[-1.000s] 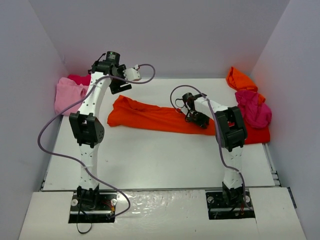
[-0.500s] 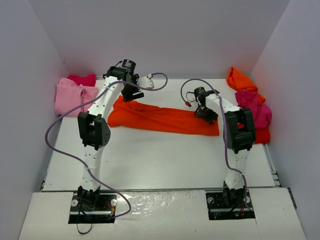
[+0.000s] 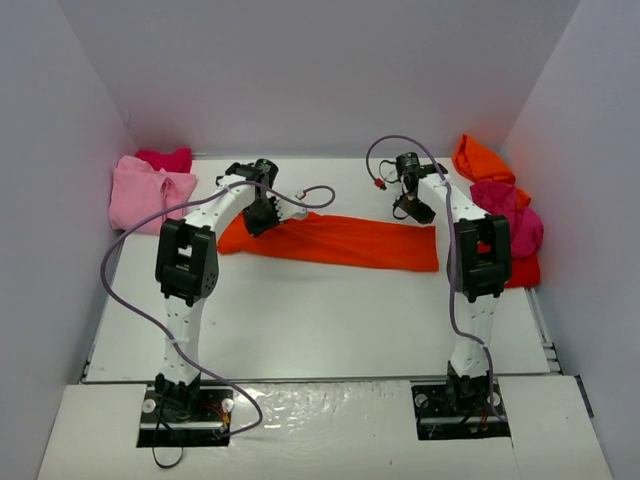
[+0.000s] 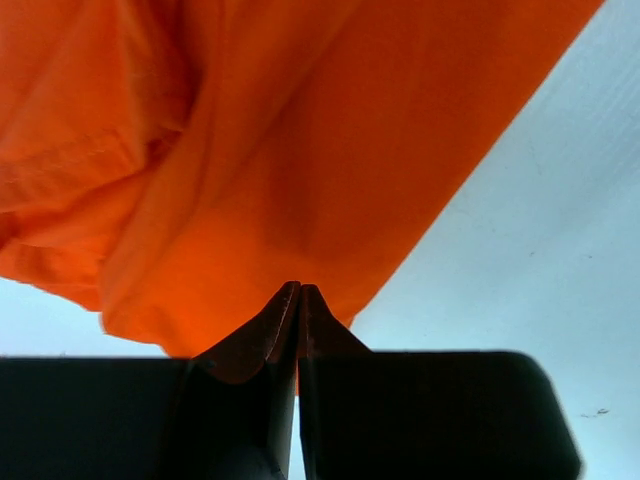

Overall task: Fold and stack the t-shirts
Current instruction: Rotate the tshirt 80 degrees

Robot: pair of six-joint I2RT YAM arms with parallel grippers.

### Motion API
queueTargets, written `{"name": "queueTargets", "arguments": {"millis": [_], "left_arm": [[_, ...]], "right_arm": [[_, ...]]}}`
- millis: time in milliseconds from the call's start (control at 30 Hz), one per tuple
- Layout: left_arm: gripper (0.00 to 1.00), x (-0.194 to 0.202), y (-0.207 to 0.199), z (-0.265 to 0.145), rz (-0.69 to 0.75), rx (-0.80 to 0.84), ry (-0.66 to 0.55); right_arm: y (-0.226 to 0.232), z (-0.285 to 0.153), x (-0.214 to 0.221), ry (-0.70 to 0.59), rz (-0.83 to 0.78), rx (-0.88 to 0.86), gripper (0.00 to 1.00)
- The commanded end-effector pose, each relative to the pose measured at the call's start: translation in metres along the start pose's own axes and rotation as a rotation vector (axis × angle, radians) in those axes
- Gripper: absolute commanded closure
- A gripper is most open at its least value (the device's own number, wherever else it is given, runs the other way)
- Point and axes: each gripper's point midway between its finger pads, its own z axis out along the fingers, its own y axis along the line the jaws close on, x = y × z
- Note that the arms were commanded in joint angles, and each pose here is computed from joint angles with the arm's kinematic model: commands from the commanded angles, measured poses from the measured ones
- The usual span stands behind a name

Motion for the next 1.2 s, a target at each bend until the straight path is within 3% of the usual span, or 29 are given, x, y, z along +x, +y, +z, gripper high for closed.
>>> {"name": "queueTargets", "arguments": {"millis": [0, 600, 900, 1167], "left_arm": [[1.00, -0.007, 0.016, -0.059, -0.027, -0.147, -0.101], [1.00, 0.043, -0.056, -0.038, 0.012, 0.137, 0.067], [1.00, 0.062, -0.059, 0.006, -0.023, 0.236, 0.161], [1.00, 0.057, -0.039, 0.034, -0.093, 0.229, 0.149]], "right_arm": [[-0.013, 0.000, -0.011, -0.002, -0.026, 0.032, 1.00], [0.004, 0.048, -0.019, 0.045, -0.041, -0.030, 1.00], [0.010, 0.054, -0.007, 0.088, -0.078, -0.042, 1.00], [0.038, 0.046, 0.013, 0.118, -0.129, -0.169, 1.00]]}}
